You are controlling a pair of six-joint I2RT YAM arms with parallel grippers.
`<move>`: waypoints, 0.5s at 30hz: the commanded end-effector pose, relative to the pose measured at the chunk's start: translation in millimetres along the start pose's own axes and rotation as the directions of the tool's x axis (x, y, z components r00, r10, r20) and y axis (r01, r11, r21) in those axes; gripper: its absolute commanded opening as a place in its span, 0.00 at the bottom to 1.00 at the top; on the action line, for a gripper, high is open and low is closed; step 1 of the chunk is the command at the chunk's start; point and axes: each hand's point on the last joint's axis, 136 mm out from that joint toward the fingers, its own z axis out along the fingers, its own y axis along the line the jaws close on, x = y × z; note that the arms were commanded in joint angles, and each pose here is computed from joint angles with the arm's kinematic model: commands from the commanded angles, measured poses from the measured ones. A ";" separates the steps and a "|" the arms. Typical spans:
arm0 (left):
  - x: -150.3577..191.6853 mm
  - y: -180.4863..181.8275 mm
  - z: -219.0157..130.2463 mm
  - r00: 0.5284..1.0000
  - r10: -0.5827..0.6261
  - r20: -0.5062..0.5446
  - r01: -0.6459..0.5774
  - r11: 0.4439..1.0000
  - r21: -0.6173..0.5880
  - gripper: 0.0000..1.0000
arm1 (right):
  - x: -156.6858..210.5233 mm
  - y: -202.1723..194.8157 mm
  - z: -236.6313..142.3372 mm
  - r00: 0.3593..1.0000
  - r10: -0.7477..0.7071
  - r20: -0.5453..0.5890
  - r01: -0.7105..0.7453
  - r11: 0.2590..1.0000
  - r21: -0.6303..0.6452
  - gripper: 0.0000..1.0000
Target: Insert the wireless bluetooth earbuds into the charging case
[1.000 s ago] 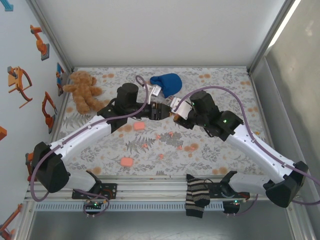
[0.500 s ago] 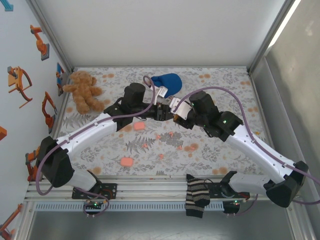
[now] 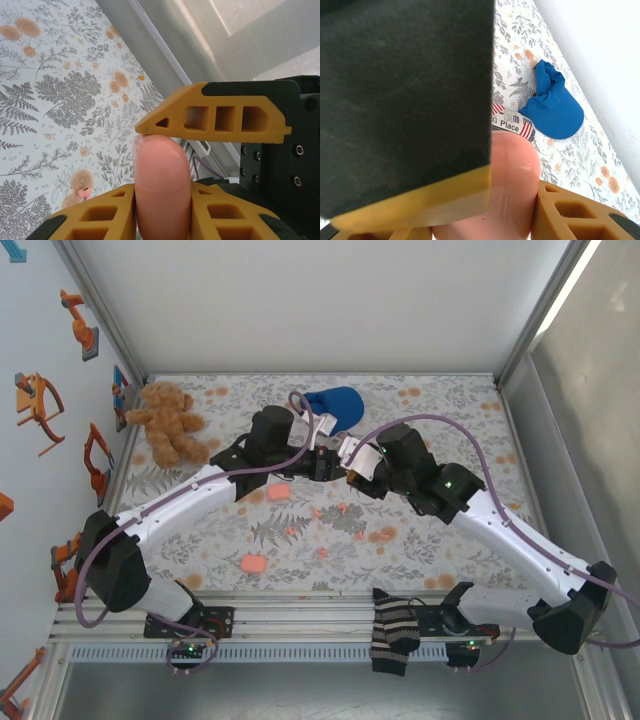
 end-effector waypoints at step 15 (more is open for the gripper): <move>-16.5 -16.5 -36.0 0.965 0.196 0.175 -0.190 0.981 -0.048 0.06 | -29.1 -11.3 -30.7 0.981 0.085 0.174 -0.095 0.994 0.051 0.93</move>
